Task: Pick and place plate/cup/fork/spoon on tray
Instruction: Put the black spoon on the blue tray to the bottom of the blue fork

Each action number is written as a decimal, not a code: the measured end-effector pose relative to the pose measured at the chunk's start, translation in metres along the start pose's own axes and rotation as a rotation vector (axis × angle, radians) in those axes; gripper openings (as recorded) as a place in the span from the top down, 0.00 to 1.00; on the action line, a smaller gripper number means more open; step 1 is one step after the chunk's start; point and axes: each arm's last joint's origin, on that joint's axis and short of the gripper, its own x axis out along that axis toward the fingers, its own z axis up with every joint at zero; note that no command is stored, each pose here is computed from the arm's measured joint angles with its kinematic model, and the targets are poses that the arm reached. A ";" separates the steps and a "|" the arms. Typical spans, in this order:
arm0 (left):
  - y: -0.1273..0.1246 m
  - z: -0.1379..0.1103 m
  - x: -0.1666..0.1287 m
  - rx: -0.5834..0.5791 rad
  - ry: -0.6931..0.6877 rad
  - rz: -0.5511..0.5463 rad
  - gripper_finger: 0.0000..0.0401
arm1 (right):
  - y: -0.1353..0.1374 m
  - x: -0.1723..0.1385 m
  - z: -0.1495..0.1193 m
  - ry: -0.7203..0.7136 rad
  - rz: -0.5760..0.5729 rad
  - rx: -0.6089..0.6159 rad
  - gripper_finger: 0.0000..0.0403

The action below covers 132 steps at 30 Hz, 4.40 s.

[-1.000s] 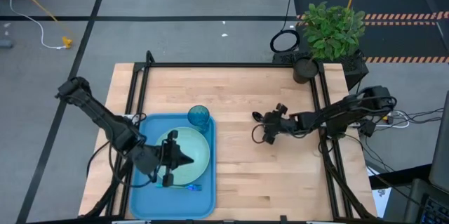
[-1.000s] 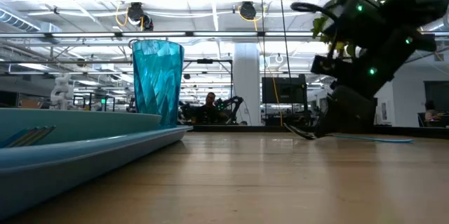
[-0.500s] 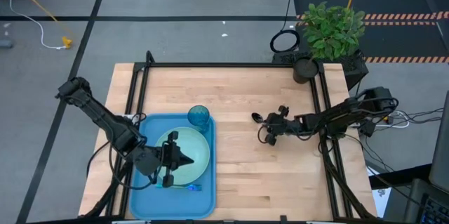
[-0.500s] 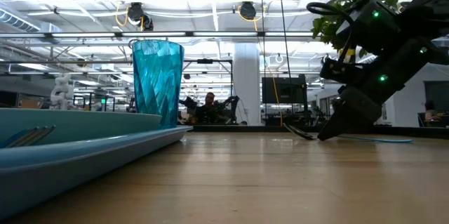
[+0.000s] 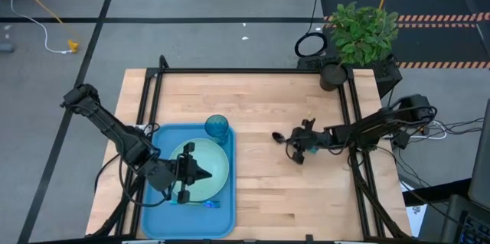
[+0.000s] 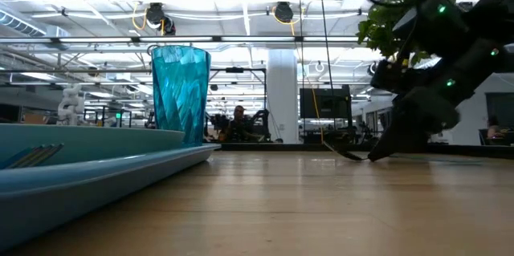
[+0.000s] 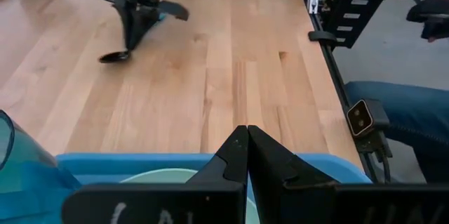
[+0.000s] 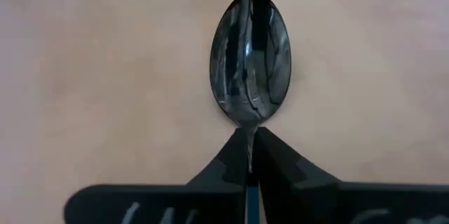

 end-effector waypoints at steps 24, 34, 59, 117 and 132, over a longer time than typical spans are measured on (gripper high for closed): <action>0.006 0.026 0.051 0.049 -0.271 0.155 0.57 | 0.041 -0.052 0.058 -0.612 0.320 0.051 0.99; 0.012 0.018 0.121 0.097 -0.387 0.217 0.53 | 0.074 -0.082 0.088 -0.822 0.374 -0.019 0.99; -0.009 0.036 0.172 0.072 -0.536 0.121 0.36 | 0.157 -0.067 0.133 -0.976 0.528 -0.258 0.99; 0.007 0.030 0.160 0.106 -0.292 0.252 0.98 | 0.155 -0.067 0.121 -0.814 0.237 -0.208 0.67; 0.009 0.029 0.161 0.089 -0.283 0.259 0.97 | 0.149 -0.046 0.121 -0.772 0.227 -0.166 0.97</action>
